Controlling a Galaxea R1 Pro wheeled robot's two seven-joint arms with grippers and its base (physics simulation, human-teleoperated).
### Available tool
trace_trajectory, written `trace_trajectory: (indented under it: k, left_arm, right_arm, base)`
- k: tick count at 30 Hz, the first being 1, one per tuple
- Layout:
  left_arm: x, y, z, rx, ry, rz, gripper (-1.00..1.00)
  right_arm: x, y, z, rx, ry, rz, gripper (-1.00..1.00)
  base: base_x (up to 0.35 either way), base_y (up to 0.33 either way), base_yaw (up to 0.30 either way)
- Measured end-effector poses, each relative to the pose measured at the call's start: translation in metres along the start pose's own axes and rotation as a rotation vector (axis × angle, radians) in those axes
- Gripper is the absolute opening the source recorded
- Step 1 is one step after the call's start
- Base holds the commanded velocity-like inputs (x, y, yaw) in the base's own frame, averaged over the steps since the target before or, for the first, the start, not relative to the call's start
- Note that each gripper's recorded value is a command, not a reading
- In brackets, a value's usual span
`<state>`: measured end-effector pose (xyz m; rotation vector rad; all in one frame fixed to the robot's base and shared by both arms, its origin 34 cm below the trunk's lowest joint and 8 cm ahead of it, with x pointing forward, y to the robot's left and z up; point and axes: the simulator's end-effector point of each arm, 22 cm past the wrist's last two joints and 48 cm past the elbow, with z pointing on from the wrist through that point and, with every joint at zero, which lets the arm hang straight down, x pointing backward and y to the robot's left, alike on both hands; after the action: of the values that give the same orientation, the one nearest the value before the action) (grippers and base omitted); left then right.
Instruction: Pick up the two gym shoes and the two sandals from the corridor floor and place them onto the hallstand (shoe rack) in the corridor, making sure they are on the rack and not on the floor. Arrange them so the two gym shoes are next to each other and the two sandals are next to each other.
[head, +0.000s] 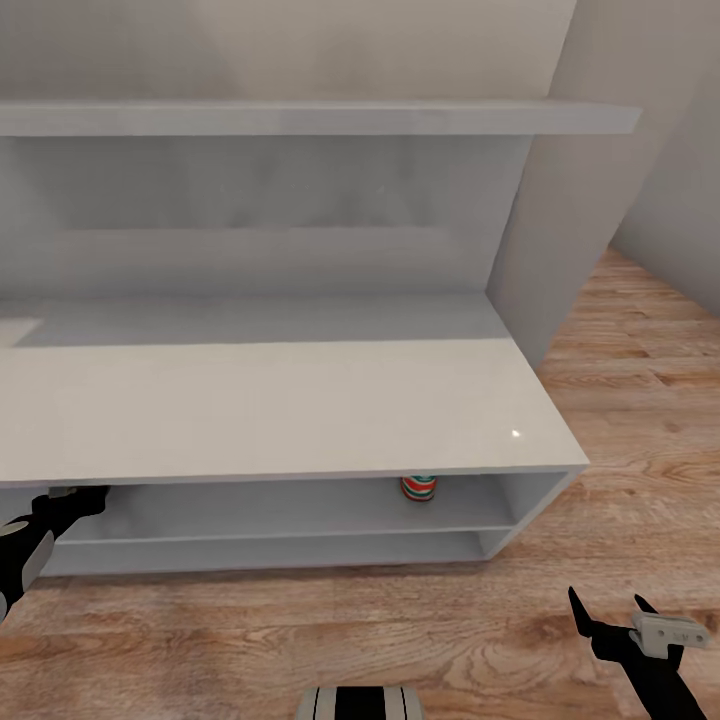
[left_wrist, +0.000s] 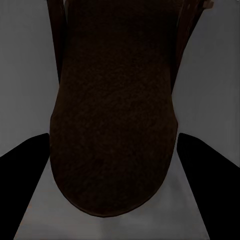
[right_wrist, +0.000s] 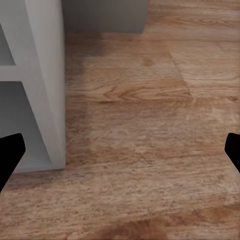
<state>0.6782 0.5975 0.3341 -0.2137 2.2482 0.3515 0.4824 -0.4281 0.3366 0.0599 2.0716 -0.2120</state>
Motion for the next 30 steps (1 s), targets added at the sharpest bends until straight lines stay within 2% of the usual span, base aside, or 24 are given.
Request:
trace_trajectory:
  k: [21,22,30]
  left_arm:
    - [-0.0001,0.0004,0.0,-0.001,0.0,0.0,-1.0]
    - [-0.0001,0.0004,0.0,-0.001,0.0,0.0,1.0]
    - [-0.0002,0.0008,-0.0001,-0.001,0.0,0.0,1.0]
  right_arm:
    - [0.0001,-0.0002,0.0,0.0,0.001,0.0,1.0]
    - [0.0001,-0.0002,0.0,0.0,0.001,0.0,1.0]
    - [0.0003,-0.0004,0.0,0.001,0.001,0.0,1.0]
  base:
    - [0.005,0.0,0.0]
    - [0.0,0.0,0.0]
    - [0.0,0.0,0.0]
